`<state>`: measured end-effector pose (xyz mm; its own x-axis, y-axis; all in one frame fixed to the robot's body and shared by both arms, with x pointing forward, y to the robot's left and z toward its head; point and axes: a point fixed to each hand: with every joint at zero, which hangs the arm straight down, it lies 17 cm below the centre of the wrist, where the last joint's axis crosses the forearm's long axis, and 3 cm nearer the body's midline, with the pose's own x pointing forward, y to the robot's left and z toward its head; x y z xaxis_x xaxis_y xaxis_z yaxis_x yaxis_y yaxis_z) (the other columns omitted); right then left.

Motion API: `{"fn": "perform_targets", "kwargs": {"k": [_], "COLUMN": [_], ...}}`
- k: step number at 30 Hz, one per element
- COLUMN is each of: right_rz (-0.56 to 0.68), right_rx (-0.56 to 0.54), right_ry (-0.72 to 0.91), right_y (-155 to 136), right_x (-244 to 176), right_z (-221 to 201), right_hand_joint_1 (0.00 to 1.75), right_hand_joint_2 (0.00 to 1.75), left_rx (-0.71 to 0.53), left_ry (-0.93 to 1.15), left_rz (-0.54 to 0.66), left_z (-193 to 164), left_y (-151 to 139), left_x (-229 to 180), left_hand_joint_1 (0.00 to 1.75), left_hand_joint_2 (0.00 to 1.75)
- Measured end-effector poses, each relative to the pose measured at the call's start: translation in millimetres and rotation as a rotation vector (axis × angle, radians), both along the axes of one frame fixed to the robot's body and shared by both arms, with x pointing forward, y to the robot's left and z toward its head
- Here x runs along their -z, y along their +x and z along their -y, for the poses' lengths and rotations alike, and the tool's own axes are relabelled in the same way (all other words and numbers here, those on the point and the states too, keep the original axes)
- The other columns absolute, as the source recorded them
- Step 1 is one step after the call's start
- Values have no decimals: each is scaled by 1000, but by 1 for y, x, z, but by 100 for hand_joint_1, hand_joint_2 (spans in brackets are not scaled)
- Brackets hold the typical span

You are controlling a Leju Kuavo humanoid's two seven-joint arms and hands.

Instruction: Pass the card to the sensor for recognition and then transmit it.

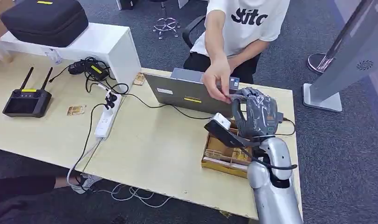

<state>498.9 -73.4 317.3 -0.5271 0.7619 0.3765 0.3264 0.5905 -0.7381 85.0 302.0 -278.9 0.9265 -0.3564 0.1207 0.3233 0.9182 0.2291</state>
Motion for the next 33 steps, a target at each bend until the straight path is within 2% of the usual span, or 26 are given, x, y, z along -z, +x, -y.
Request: {"fn": "perform_targets", "kwargs": {"k": [5, 11, 17, 23, 29, 33], "right_rz": [47, 68, -22, -176, -280, -313], "right_rx": [-74, -47, 42, 201, 278, 302], "right_ry": [75, 161, 215, 223, 223, 224], "right_y": [-32, -69, -79, -77, -80, -81], "right_x": [-12, -2, 56, 133, 184, 199], "right_z": [-5, 23, 81, 149, 181, 190], "right_hand_joint_1": [175, 175, 175, 175, 175, 175], "right_hand_joint_2": [175, 175, 175, 175, 175, 175], "left_rx": [-4, -19, -57, -77, -85, -87], "left_ry": [4, 8, 9, 8, 5, 4], "left_rz": [1, 0, -4, -6, -7, -7], "left_z": [-1, -1, -1, 0, 2, 3], "left_y": [-1, -4, -10, -13, -13, -13], "left_x": [0, 1, 1, 2, 2, 2], "left_hand_joint_1": [0, 0, 0, 0, 0, 0], "left_hand_joint_2": [175, 175, 175, 175, 175, 175]}}
